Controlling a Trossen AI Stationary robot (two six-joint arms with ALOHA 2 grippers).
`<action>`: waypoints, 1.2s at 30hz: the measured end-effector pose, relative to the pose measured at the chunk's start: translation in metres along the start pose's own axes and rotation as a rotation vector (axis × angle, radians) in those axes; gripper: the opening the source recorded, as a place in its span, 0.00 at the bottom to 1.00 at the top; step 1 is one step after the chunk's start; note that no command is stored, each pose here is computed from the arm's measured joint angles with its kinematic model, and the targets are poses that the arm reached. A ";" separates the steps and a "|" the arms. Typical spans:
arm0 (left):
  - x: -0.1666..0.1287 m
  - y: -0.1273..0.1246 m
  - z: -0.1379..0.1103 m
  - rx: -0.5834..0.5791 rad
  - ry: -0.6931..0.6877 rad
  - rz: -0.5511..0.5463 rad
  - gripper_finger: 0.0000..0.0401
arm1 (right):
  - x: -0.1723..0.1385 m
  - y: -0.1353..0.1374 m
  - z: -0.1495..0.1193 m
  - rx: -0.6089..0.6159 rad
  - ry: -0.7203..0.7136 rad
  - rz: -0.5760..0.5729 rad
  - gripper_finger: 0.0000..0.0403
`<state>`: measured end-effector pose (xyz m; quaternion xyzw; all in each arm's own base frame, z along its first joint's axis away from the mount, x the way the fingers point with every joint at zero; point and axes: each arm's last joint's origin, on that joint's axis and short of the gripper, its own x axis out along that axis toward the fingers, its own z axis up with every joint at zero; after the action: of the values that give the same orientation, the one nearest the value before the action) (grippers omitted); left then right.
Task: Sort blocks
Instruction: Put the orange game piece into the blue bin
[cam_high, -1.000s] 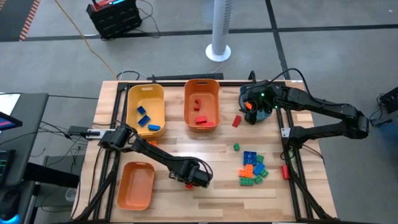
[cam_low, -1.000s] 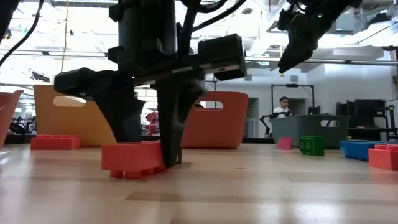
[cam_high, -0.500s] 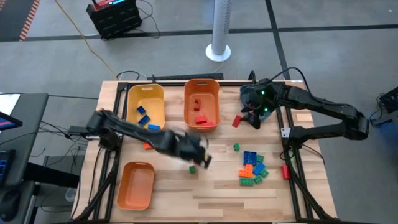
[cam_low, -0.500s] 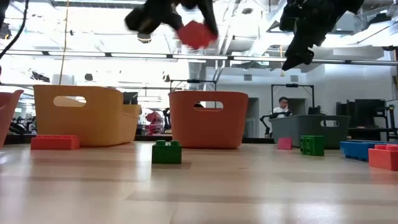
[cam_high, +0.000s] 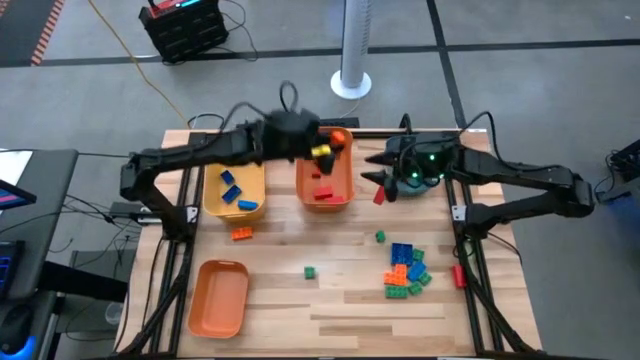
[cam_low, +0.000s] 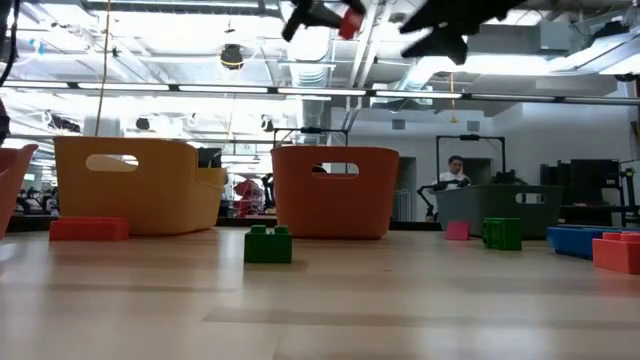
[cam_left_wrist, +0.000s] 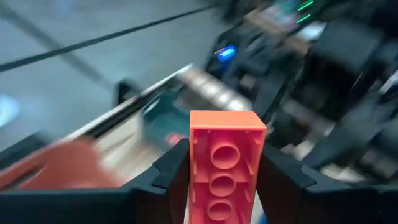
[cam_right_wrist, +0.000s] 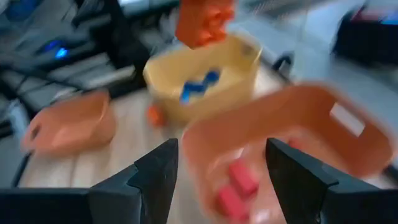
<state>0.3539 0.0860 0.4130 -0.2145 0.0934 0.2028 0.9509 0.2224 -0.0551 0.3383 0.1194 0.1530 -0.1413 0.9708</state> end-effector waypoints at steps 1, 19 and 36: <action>0.001 0.007 0.007 -0.011 -0.015 -0.041 0.36 | 0.001 0.003 0.003 0.001 -0.040 -0.027 0.63; 0.030 0.026 0.020 0.031 -0.155 -0.192 0.36 | 0.028 0.015 0.028 0.063 -0.173 -0.314 0.63; 0.030 0.002 0.010 0.104 -0.212 -0.095 0.36 | 0.039 0.020 0.048 -0.020 -0.191 -0.329 0.63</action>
<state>0.3812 0.1021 0.4132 -0.1464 -0.0073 0.1739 0.9738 0.2768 -0.0584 0.3736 0.0693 0.0792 -0.3074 0.9457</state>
